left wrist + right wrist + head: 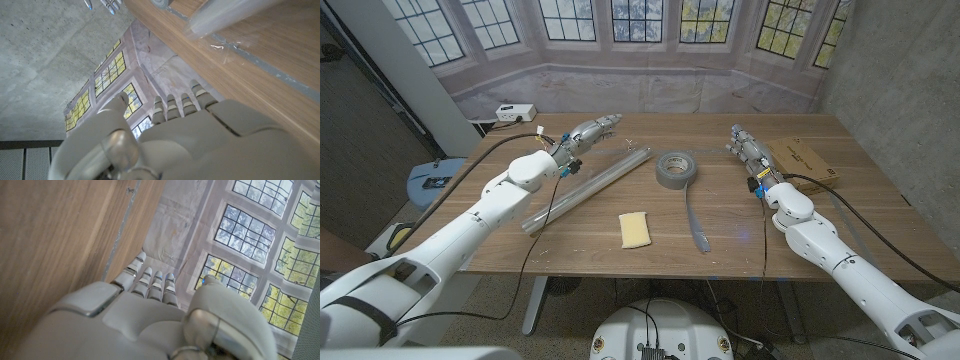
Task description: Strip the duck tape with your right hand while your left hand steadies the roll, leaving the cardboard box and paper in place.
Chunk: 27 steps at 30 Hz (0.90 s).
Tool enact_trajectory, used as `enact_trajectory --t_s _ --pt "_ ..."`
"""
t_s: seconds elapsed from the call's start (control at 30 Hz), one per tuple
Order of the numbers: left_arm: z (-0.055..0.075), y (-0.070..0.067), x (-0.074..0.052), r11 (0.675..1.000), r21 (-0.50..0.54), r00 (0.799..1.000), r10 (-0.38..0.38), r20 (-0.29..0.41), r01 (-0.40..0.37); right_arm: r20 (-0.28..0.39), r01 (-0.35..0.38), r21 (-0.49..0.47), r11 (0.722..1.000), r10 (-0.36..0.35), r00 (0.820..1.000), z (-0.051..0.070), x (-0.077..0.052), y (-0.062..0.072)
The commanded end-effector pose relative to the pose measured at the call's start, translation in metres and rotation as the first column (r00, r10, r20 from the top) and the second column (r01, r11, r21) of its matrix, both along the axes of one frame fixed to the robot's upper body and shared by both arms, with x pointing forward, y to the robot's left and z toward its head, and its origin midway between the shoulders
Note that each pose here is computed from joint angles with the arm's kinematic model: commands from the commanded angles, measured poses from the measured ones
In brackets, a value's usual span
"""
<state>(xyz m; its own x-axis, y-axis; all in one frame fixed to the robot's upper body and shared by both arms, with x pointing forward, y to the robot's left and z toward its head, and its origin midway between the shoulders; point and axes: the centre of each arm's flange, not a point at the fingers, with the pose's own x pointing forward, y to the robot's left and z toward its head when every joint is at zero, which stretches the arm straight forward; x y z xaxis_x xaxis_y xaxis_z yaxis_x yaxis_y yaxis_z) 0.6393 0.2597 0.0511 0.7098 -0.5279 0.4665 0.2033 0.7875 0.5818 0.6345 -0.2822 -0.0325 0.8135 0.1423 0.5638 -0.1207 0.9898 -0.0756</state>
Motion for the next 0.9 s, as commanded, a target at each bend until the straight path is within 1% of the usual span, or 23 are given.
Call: enact_trajectory --t_s 0.03,0.2,0.3,0.37,0.57,0.67,0.77,0.9 --pt "0.019 -0.012 -0.008 0.987 0.156 0.998 -0.034 0.055 0.025 0.003 -0.003 0.002 1.0 0.003 1.0 -0.002 0.002 0.002" --pt "0.029 -0.019 -0.009 0.971 0.236 0.995 -0.051 0.086 0.029 0.006 0.0 0.001 1.0 0.0 1.0 -0.002 0.001 -0.003" --pt "0.033 -0.023 -0.012 0.968 0.252 0.99 -0.05 0.133 0.015 0.008 0.0 0.004 1.0 0.0 1.0 -0.003 0.002 -0.005" --pt "0.037 -0.026 -0.013 0.958 0.285 0.99 -0.051 0.134 0.01 0.01 -0.001 0.006 1.0 0.001 1.0 -0.003 0.002 -0.005" --pt "0.047 -0.038 -0.015 0.906 0.423 0.985 -0.066 0.162 -0.009 0.012 -0.005 0.004 1.0 0.005 1.0 -0.002 0.003 -0.008" --pt "0.051 -0.043 -0.018 0.884 0.467 0.981 -0.069 0.181 -0.023 0.013 -0.006 0.003 1.0 0.006 1.0 -0.002 0.004 -0.01" --pt "0.056 -0.05 -0.022 0.853 0.518 0.974 -0.054 0.219 -0.069 0.013 -0.006 0.001 1.0 0.006 1.0 -0.002 0.004 -0.011" --pt "0.061 -0.057 -0.027 0.819 0.566 0.967 -0.066 0.247 -0.089 0.016 -0.009 0.004 1.0 0.009 1.0 -0.003 0.005 -0.013"
